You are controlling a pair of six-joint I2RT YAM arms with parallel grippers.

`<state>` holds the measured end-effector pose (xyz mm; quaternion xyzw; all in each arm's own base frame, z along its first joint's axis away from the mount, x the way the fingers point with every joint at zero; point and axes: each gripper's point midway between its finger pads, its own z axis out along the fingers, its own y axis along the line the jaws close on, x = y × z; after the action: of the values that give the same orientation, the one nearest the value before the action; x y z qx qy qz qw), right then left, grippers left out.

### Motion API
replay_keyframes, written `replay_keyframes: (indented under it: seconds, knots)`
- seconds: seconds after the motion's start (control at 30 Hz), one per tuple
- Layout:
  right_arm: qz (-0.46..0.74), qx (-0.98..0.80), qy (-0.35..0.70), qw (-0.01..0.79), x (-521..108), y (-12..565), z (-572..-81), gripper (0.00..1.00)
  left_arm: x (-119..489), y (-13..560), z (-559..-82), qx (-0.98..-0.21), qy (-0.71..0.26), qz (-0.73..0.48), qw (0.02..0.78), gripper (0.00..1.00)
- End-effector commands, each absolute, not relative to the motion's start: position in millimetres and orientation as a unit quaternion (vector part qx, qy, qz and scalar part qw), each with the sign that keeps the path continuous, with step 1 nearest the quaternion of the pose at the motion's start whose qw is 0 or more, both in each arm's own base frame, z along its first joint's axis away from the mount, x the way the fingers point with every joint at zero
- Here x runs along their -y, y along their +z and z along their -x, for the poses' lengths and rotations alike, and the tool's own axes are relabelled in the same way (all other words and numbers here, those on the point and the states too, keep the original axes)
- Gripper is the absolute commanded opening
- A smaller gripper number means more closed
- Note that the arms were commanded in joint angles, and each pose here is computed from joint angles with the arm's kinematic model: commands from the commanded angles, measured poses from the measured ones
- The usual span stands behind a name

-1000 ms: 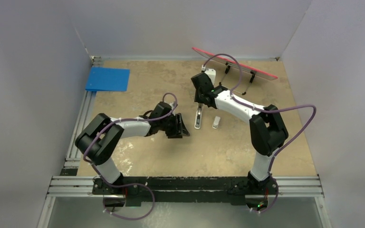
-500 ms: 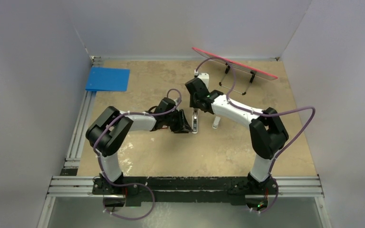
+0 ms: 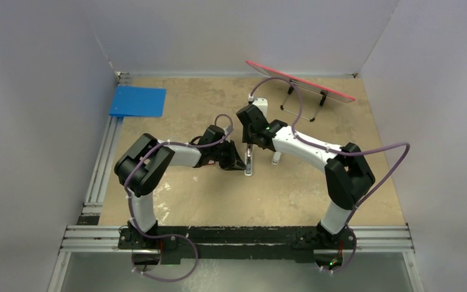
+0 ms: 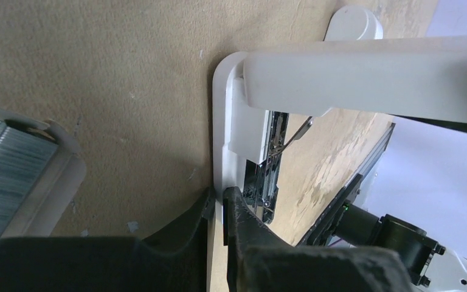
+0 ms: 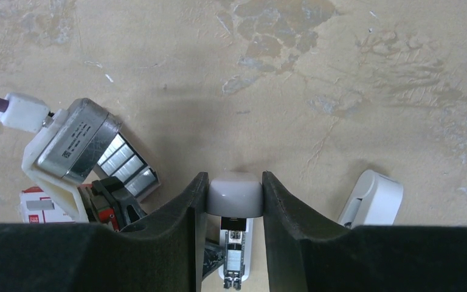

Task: Load the staples into the stapler

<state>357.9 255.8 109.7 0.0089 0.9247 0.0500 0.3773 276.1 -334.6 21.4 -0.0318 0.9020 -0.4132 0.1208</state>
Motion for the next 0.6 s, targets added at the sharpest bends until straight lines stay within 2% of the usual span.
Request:
replay_keyframes:
  seconds: [0.0, 0.1, 0.57]
  knots:
    - [-0.024, -0.914, 0.1, 0.392, -269, 136, -355, 0.25, 335, 9, -276, -0.908, -0.402, 0.034, 0.11, 0.04]
    - [-0.003, -0.922, 0.102, 0.373, -276, 127, -340, 0.25, 329, -1, -274, -0.917, -0.382, 0.04, 0.104, 0.01]
    - [0.001, -0.939, 0.074, 0.337, -276, 97, -293, 0.21, 323, -10, -276, -0.927, -0.356, 0.048, 0.104, 0.0]
